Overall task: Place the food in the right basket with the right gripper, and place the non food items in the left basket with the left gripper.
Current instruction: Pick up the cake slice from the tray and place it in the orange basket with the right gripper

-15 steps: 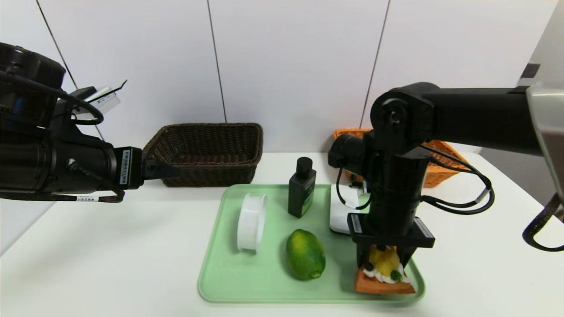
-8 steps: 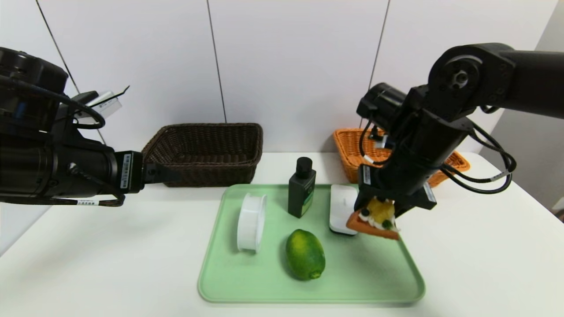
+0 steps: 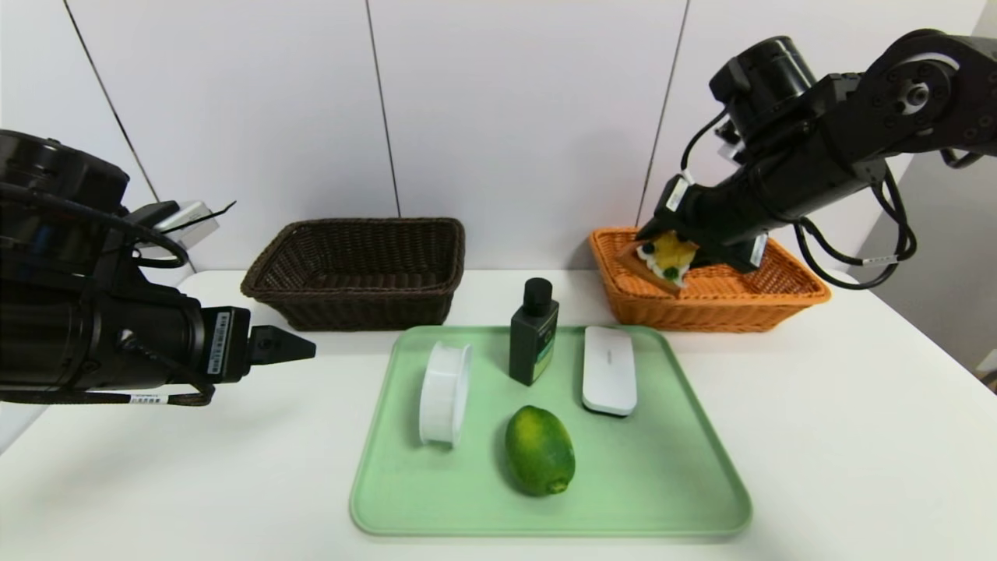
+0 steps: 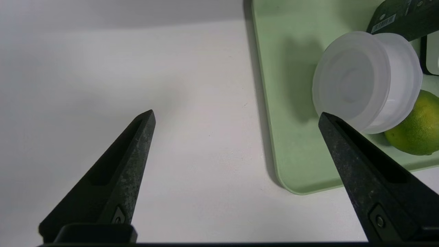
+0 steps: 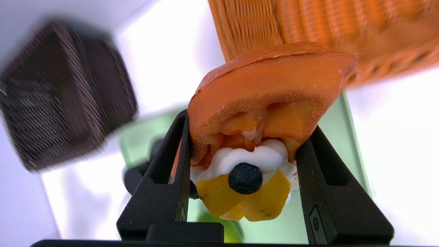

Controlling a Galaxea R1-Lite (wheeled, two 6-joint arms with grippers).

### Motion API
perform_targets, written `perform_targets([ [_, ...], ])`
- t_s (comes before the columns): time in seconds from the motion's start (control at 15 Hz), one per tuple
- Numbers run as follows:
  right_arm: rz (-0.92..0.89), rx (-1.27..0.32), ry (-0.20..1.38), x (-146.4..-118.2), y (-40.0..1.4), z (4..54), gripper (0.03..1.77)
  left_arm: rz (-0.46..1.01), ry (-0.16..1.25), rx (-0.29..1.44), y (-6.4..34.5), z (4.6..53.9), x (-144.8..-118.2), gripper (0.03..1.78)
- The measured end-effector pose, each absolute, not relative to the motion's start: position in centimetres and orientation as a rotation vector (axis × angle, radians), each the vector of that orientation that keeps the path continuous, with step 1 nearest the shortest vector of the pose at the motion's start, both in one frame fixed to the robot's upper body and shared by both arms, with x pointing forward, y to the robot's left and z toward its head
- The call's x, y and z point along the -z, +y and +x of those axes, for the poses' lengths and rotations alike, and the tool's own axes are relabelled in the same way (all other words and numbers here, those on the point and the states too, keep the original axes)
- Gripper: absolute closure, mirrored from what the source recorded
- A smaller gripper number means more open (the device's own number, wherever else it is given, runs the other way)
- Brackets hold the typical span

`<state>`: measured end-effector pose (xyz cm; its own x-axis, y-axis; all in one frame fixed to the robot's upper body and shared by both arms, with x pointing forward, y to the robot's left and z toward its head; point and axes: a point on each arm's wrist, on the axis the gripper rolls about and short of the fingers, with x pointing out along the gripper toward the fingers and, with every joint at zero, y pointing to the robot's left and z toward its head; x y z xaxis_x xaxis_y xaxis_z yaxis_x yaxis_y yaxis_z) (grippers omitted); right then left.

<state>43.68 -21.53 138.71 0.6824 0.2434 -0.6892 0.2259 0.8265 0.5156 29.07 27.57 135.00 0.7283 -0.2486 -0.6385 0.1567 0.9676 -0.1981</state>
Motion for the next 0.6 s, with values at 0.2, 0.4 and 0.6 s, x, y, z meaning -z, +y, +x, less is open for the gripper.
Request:
perform_targets([
  [0.2, 0.673, 0.043, 0.751, -138.5, -24.1, 45.8, 0.94, -0.134, 0.715, 0.228, 27.5, 28.9, -135.1, 0.12],
  [0.4, 0.716, 0.101, 0.672, -137.1, -27.0, 48.7, 0.94, -0.129, 0.700, 0.247, 27.2, 28.9, -135.4, 0.12],
  [0.6, 0.743, 0.155, 0.667, -134.4, -28.7, 51.3, 0.94, -0.126, 0.688, 0.257, 26.8, 29.4, -135.9, 0.12],
])
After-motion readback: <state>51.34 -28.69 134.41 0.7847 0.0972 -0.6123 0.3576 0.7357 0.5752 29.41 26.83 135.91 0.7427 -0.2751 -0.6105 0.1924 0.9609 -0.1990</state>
